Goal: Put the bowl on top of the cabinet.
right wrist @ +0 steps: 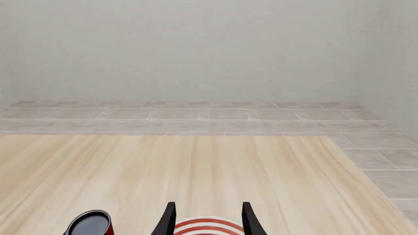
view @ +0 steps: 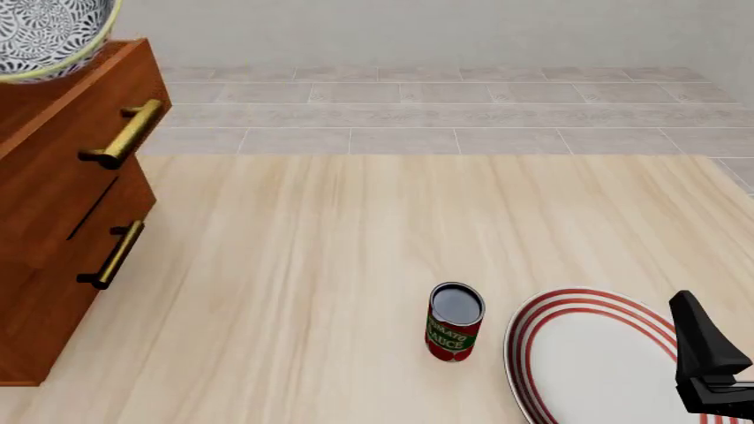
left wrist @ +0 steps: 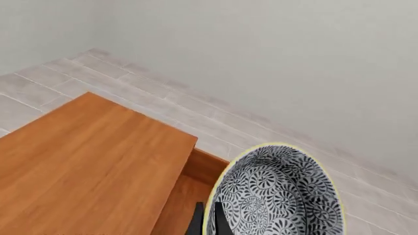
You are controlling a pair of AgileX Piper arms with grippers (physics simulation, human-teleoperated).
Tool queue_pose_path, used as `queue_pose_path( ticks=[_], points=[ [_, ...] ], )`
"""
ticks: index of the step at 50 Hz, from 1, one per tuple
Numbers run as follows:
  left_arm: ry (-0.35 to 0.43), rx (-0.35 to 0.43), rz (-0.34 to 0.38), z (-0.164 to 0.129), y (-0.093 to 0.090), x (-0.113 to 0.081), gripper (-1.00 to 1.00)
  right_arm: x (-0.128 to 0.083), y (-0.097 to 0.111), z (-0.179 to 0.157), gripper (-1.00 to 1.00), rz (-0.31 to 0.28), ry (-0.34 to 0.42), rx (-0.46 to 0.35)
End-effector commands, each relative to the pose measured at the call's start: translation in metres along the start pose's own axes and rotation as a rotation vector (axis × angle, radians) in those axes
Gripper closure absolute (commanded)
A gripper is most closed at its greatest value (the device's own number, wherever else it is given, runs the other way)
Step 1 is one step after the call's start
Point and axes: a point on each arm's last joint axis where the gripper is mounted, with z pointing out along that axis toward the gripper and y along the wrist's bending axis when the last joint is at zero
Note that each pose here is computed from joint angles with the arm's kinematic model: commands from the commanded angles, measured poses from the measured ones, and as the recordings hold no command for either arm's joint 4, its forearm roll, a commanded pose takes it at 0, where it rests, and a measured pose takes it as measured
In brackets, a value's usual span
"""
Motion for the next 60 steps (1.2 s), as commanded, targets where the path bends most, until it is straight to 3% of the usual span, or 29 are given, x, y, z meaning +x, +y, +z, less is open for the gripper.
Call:
queue_pose_path(
  ticks=[1,32,60],
  points=[
    [-0.015,-0.064,-0.068,0.006,0.012,-0.007,1.00,0.000,0.000,0.000,-1.00,0.000,0.000,0.000],
    [-0.042,-0.212,-0.180,0.023,0.045,-0.015,1.00,0.000,0.000,0.000,-1.00,0.000,0.000,0.000],
    [-0.039,-0.306,-0.223,0.048,0.074,-0.016,1.00,0.000,0.000,0.000,-1.00,0.000,0.000,0.000]
  ],
)
